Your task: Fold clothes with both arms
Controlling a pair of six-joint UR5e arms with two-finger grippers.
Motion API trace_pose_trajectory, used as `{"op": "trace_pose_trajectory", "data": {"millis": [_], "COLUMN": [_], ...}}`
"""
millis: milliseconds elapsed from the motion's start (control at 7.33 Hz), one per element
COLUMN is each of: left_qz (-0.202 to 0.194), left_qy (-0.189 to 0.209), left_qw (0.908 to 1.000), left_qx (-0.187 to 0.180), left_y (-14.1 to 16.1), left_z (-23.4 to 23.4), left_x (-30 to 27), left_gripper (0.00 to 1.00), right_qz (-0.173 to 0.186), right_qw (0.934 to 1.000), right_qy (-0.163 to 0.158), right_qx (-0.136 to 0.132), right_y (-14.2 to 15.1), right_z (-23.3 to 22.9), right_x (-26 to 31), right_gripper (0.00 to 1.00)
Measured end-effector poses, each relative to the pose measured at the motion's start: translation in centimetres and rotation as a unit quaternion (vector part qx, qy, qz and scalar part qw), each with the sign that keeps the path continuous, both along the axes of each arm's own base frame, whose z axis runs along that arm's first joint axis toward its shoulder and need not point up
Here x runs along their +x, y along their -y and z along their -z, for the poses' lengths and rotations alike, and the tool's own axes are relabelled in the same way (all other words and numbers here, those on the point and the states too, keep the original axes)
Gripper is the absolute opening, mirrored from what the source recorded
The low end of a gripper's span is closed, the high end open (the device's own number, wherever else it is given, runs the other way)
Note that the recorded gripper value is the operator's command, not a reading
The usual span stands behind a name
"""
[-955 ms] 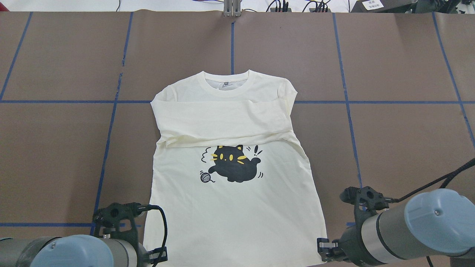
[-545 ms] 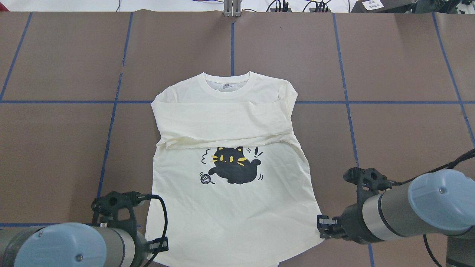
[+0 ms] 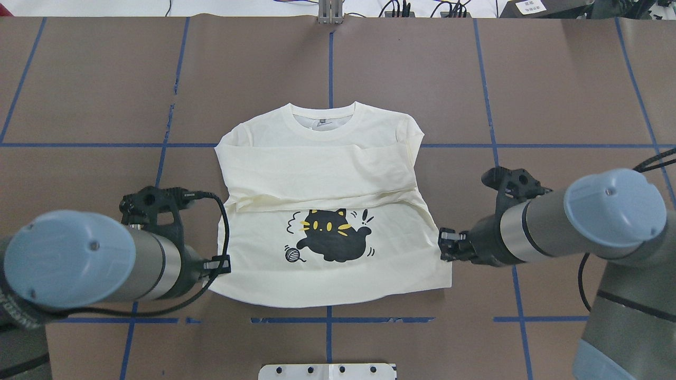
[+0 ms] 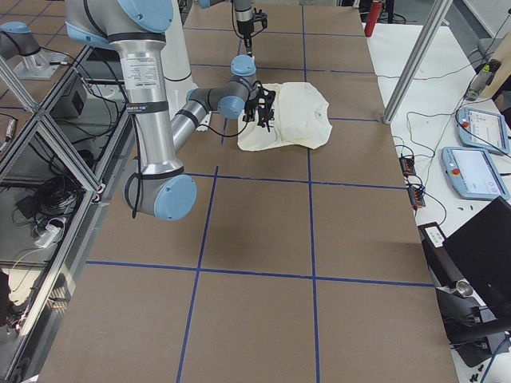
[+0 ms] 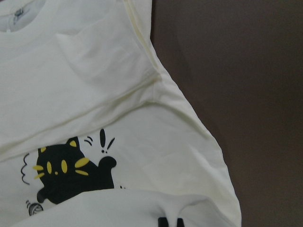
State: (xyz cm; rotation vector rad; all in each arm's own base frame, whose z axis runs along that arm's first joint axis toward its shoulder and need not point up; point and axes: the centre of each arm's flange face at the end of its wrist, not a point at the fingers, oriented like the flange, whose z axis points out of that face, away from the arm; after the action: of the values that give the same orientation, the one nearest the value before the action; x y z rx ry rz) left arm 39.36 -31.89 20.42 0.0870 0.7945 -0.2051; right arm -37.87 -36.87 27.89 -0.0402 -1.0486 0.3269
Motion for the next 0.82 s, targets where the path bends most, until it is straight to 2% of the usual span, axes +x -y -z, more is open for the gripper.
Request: {"op": "trace_pose_trajectory", "data": {"millis": [273, 818], "left_qz": [0.024, 0.060], "left_qy": [0.009, 0.026], "left_qw": [0.9996, 0.9973], "left_qx": [0.011, 0.032], "left_y": [5.7, 15.0], "left_z": [-1.9, -3.2], "left_x": [1.2, -0.8], "left_gripper": [0.00, 0.00], "right_qz": [-0.053, -0.099], "right_qw": [0.9985, 0.9946], "right_qy": [-0.013, -0.026], "right_qx": [-0.008, -0.016], "right_y": [7.7, 17.4], "right_z": [0.0, 1.4], "right_x": [0.1, -0.5], "right_gripper": [0.00, 0.00]}}
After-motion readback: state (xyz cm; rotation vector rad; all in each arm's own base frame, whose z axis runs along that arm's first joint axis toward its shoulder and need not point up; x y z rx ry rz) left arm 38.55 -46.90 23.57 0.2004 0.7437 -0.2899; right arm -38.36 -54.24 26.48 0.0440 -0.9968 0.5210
